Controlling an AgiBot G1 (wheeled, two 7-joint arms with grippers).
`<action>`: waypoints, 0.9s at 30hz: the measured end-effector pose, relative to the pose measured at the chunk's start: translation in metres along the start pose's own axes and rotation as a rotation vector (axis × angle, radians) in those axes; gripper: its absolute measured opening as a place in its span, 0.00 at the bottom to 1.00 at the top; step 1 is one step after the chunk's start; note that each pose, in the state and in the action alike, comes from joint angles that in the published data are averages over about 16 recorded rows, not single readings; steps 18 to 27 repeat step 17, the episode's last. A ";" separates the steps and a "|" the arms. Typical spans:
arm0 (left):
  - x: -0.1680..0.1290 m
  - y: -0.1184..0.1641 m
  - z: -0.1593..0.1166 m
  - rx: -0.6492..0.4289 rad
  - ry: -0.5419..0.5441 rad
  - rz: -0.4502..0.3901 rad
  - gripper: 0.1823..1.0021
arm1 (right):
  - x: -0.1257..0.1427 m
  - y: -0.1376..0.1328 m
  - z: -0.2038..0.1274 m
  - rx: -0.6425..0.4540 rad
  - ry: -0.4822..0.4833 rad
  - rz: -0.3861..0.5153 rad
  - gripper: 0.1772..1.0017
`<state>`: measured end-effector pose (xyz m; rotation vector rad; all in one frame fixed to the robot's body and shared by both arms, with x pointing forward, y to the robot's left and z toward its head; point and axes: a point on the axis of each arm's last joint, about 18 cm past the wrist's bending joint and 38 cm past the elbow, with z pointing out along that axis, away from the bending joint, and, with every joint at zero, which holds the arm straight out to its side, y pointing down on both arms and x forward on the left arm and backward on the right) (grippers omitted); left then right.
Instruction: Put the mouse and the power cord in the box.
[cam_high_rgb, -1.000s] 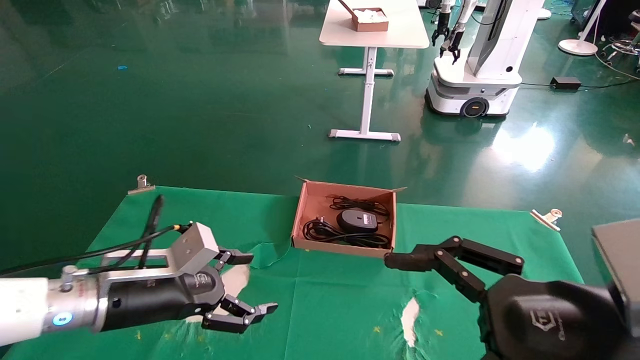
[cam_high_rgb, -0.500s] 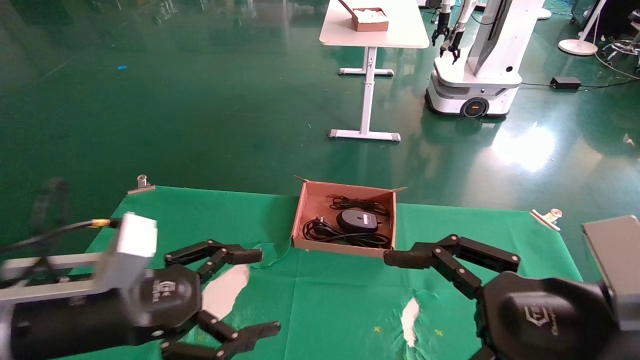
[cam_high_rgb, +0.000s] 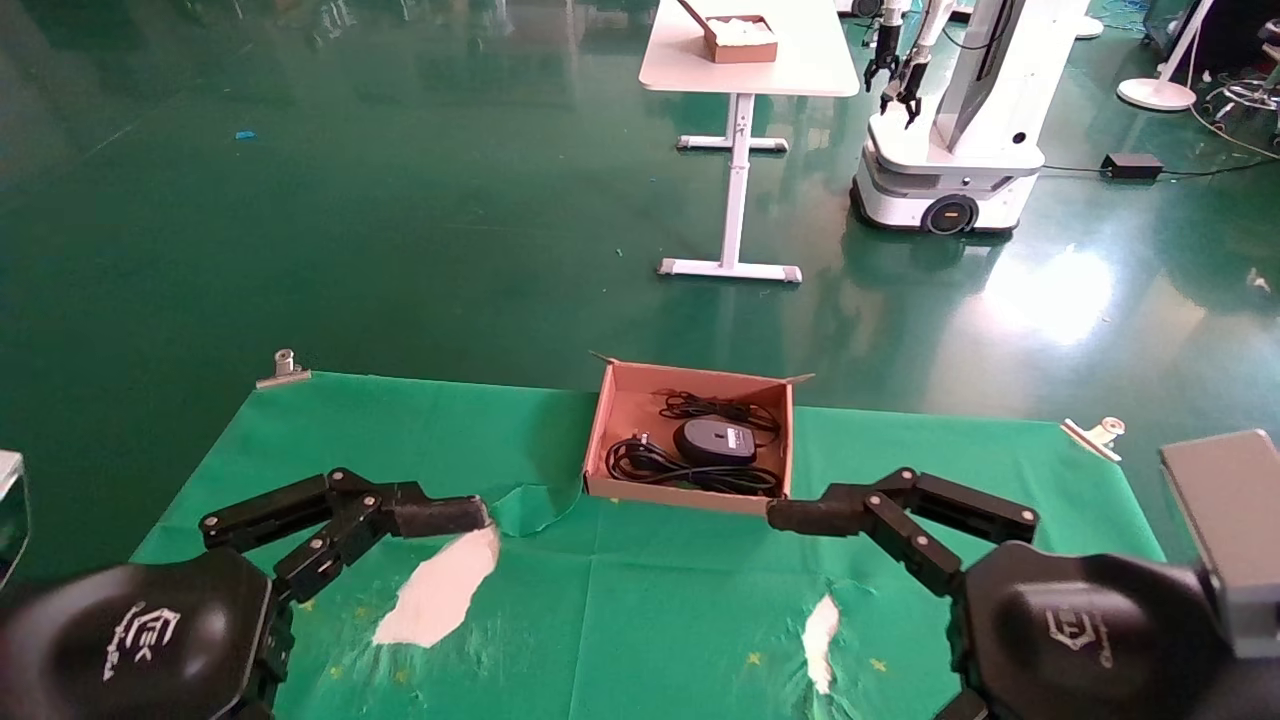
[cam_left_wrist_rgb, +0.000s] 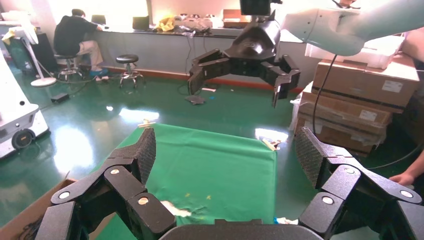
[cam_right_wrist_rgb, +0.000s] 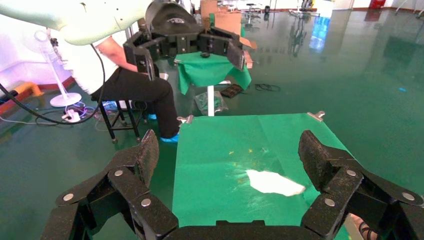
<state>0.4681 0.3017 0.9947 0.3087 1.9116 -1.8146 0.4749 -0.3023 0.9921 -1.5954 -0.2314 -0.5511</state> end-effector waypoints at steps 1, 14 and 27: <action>0.000 -0.001 0.000 0.002 0.001 0.001 1.00 | 0.000 0.000 0.000 0.000 0.000 0.000 1.00; -0.002 0.003 0.001 -0.010 -0.007 -0.007 1.00 | 0.000 0.000 0.000 0.000 0.000 0.000 1.00; -0.003 0.003 0.002 -0.012 -0.009 -0.008 1.00 | 0.000 0.000 0.000 0.000 0.000 0.000 1.00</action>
